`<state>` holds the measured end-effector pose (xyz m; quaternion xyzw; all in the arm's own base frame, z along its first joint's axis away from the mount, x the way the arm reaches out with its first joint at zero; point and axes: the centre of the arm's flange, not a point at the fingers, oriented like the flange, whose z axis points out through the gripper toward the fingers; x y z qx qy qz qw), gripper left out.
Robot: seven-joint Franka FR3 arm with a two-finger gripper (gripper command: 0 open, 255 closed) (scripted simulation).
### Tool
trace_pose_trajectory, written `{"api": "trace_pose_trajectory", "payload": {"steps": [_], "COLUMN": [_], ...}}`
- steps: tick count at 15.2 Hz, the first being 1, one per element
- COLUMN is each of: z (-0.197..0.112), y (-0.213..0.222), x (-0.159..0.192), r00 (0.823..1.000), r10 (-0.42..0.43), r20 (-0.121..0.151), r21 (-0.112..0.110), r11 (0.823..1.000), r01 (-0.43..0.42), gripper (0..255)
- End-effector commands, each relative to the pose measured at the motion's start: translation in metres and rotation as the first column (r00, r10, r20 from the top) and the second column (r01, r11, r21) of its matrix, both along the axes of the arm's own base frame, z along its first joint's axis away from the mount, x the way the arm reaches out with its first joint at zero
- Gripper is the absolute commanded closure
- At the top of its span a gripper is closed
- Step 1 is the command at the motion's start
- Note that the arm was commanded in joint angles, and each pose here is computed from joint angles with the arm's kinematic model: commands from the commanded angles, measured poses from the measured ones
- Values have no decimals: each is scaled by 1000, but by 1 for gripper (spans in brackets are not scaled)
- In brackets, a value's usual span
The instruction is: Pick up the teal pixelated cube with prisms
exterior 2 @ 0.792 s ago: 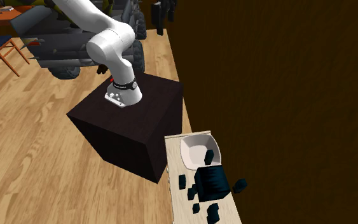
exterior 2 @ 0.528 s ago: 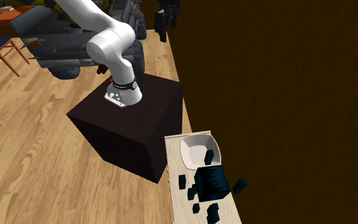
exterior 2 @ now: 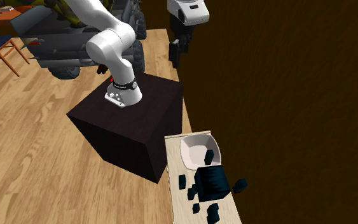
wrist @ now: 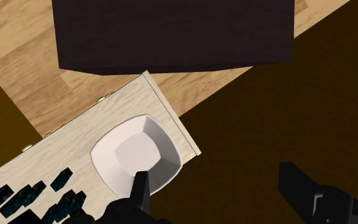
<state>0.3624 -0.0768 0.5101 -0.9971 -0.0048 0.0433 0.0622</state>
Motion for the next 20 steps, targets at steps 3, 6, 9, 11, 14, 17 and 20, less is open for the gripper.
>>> {"api": "trace_pose_trajectory", "payload": {"steps": [3, 6, 9, 11, 14, 17, 20], "z": [-30, -50, -71, -84, -104, -124, -143], "y": [-23, -42, -61, -75, -94, -114, -134], "x": [31, 56, 81, 98, 124, 149, 175], "r00": [1000, 1000, 1000, 999, 999, 999, 998], "r10": [2, 4, 5, 6, 8, 10, 12], "r20": [12, 19, 27, 32, 40, 47, 55], "r21": [-14, -24, -34, -40, -50, -60, -70], "r11": [1000, 1000, 999, 999, 999, 998, 998], "r01": [-2, -3, -4, -5, -6, -7, -8], "gripper": [0, 0, 0, 0, 0, 0, 0]}}
